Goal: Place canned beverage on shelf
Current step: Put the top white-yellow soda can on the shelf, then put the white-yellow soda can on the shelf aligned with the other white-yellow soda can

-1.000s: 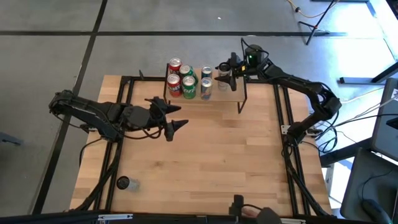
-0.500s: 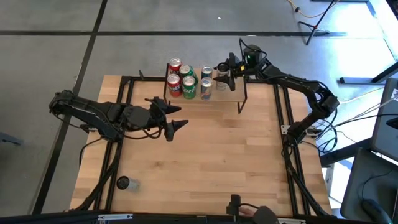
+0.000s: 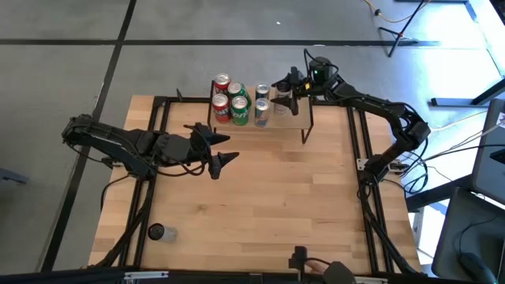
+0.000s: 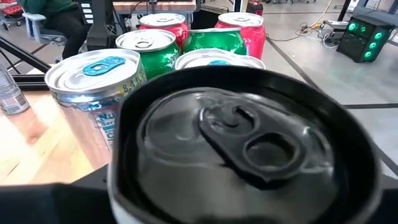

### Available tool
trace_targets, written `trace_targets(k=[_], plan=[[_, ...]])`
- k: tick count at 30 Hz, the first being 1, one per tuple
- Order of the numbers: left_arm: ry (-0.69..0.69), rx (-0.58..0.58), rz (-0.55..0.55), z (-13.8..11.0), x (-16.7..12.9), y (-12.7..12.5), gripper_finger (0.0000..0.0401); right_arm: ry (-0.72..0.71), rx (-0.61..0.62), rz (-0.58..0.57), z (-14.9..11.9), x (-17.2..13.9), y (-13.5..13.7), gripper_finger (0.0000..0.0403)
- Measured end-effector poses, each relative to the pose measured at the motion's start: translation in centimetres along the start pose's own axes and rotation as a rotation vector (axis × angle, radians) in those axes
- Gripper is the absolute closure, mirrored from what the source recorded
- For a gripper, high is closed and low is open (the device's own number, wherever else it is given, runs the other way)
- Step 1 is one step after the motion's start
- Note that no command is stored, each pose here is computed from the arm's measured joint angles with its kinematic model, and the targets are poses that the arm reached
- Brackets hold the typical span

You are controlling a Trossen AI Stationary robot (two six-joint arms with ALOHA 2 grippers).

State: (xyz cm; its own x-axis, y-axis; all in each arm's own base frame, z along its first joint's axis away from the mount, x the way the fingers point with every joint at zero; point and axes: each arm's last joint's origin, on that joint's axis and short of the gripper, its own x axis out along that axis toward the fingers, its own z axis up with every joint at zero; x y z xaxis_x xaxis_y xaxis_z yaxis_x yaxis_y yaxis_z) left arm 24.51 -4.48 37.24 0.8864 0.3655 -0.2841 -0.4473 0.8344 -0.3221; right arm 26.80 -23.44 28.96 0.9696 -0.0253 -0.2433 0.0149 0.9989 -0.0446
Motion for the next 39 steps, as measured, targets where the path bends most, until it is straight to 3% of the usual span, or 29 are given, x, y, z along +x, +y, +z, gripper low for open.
trace_targets(k=[10, 16, 20, 25, 33, 36, 39], plan=[[0.0, 0.001, 0.0, 0.0, 0.0, 0.0, 0.0071, -0.066, -0.058, -0.019, 3.0, -1.5, 0.5, 0.0098], [0.0, 0.0, 0.0, 0.0, 0.0, 0.0, 0.0071, -0.136, -0.053, -0.033, 6.2, -2.9, 0.9, 0.0098], [0.047, -0.12, -0.06, -0.2, 0.0, -0.2, 0.0071, -0.195, 0.039, -0.014, 9.4, -4.2, 1.8, 0.0097], [0.07, -0.19, -0.109, -0.1, 0.0, -0.4, 0.0071, -0.23, 0.204, 0.14, 12.3, -4.1, 5.2, 0.0097], [0.106, -0.197, -0.153, 0.1, -0.5, -1.0, 0.0071, -0.181, 0.153, 0.49, 13.6, -1.1, 13.9, 0.0097], [0.127, -0.156, -0.17, 1.3, -2.2, -1.8, 0.0071, -0.132, 0.168, 0.528, 13.4, -0.2, 16.6, 0.0097], [0.207, -0.099, -0.161, 1.7, -4.4, -2.4, 0.0071, -0.084, 0.192, 0.489, 13.2, 0.4, 19.0, 0.0097]])
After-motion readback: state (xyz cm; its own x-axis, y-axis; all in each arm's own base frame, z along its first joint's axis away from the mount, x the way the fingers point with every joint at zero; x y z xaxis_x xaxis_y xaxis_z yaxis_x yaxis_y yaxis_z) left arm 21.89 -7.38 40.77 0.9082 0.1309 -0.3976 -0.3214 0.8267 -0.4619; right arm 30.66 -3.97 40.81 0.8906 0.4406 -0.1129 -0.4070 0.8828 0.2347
